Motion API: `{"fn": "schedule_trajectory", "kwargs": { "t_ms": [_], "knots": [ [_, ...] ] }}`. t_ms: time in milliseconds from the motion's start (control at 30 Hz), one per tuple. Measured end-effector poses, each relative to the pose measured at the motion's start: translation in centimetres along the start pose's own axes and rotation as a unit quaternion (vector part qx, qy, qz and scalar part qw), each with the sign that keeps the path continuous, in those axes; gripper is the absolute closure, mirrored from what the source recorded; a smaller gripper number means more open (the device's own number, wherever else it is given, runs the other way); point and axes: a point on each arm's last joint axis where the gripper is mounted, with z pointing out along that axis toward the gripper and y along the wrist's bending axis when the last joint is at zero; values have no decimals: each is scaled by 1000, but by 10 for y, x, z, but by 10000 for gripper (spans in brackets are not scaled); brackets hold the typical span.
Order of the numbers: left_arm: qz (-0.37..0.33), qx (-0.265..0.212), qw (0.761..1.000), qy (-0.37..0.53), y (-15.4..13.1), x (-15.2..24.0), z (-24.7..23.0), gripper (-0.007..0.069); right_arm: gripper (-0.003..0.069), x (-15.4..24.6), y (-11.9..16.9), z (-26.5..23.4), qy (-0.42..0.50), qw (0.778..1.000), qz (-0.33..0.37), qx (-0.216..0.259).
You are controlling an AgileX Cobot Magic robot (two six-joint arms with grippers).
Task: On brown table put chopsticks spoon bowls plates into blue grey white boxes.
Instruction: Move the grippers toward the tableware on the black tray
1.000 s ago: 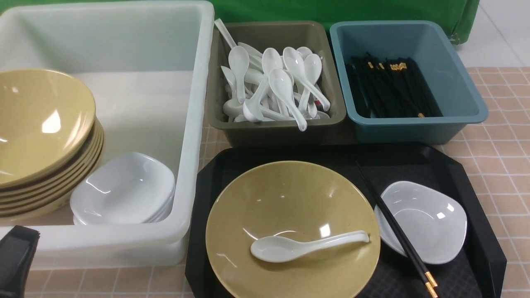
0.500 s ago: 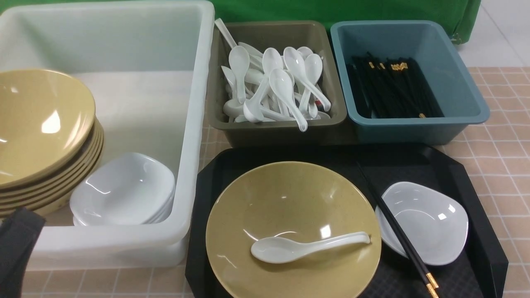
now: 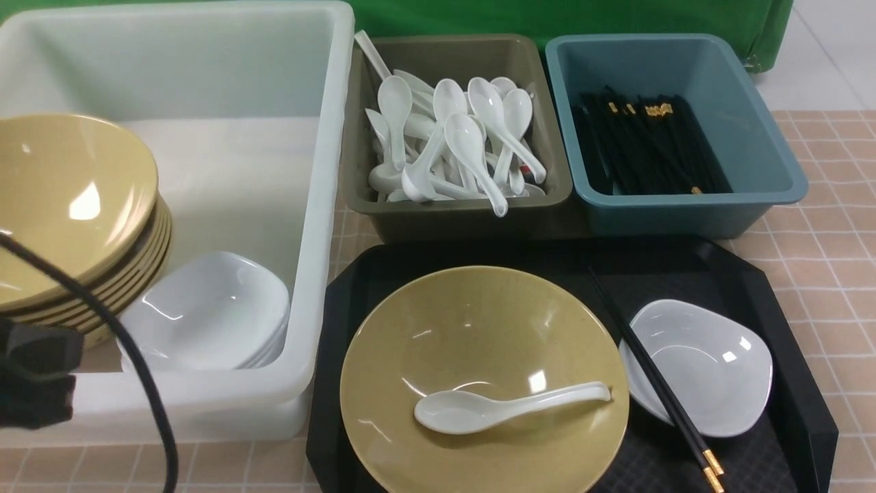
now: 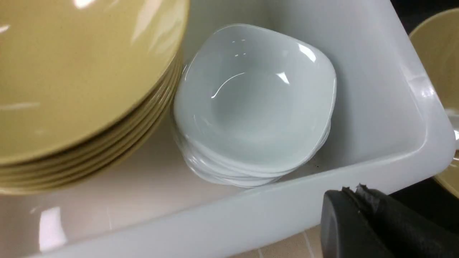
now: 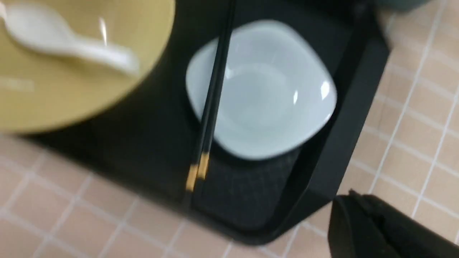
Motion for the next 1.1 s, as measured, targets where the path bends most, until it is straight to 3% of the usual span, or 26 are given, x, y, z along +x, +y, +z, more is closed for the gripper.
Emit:
{"fn": "schedule_trajectory", "kwargs": {
  "t_ms": [267,367,467,567,667,867,1100],
  "knots": [
    [138,118,983,28,-40,-51,21,624,582,-38,12,51,69,996,-43,-37],
    [191,170,965,52,-71,-71,40,624,447,-53,16,84,99,993,-43,-46],
    [217,194,954,68,-90,-77,50,624,345,-60,16,98,106,993,-34,-46],
    [251,225,937,92,-119,-78,69,624,190,-74,16,126,114,992,-30,-47],
    [271,237,927,107,-133,-75,82,624,113,-81,16,148,133,990,-26,-50],
    [283,233,922,121,-139,-74,100,624,90,-81,18,184,169,984,-22,-54],
    [308,200,925,98,-135,-79,106,622,115,-80,19,198,179,982,-19,-55]
  ]
}}
